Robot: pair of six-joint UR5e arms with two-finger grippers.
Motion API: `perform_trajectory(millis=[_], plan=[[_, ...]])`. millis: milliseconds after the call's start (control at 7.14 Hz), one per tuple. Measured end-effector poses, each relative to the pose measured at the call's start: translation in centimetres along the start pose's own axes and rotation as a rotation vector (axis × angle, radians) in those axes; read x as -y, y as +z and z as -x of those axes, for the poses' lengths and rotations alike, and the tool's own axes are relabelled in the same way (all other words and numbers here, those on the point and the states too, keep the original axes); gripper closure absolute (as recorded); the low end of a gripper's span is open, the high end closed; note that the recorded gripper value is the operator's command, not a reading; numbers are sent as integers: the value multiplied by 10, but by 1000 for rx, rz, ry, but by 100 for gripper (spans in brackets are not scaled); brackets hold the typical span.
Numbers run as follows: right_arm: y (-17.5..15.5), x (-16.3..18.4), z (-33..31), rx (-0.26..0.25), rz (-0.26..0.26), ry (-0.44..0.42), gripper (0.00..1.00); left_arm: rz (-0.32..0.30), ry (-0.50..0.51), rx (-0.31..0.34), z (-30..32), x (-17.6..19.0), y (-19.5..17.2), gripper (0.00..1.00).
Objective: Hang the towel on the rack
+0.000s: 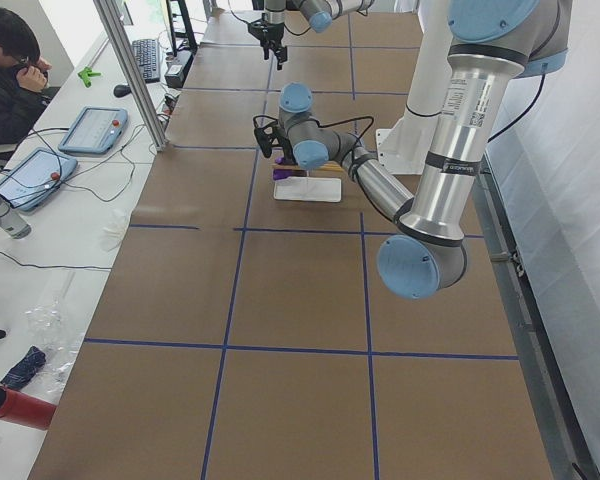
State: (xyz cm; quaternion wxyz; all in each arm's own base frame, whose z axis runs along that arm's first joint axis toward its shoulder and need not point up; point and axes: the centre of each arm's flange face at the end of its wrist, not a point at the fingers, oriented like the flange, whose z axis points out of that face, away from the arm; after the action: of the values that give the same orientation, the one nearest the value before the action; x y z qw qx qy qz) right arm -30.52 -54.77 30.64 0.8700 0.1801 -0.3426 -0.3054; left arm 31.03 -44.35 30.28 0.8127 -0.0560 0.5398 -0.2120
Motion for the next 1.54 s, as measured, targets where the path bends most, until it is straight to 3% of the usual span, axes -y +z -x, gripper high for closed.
perform_trajectory(millis=[420, 560, 700, 1120, 1540], plan=[[-1, -20, -57, -2, 29, -51, 0, -26, 93, 73, 41, 19, 14, 100], [-2, -23, -62, -3, 29, -52, 0, -44, 100, 90, 47, 26, 21, 62], [-2, -24, -64, -4, 30, -52, 0, -53, 104, 101, 50, 30, 26, 1], [-2, -44, -88, 2, 45, -4, 0, -95, 160, 138, 60, 42, 37, 0], [-6, -141, -192, 10, 98, 223, 0, -99, 455, 225, 118, 69, 15, 0]])
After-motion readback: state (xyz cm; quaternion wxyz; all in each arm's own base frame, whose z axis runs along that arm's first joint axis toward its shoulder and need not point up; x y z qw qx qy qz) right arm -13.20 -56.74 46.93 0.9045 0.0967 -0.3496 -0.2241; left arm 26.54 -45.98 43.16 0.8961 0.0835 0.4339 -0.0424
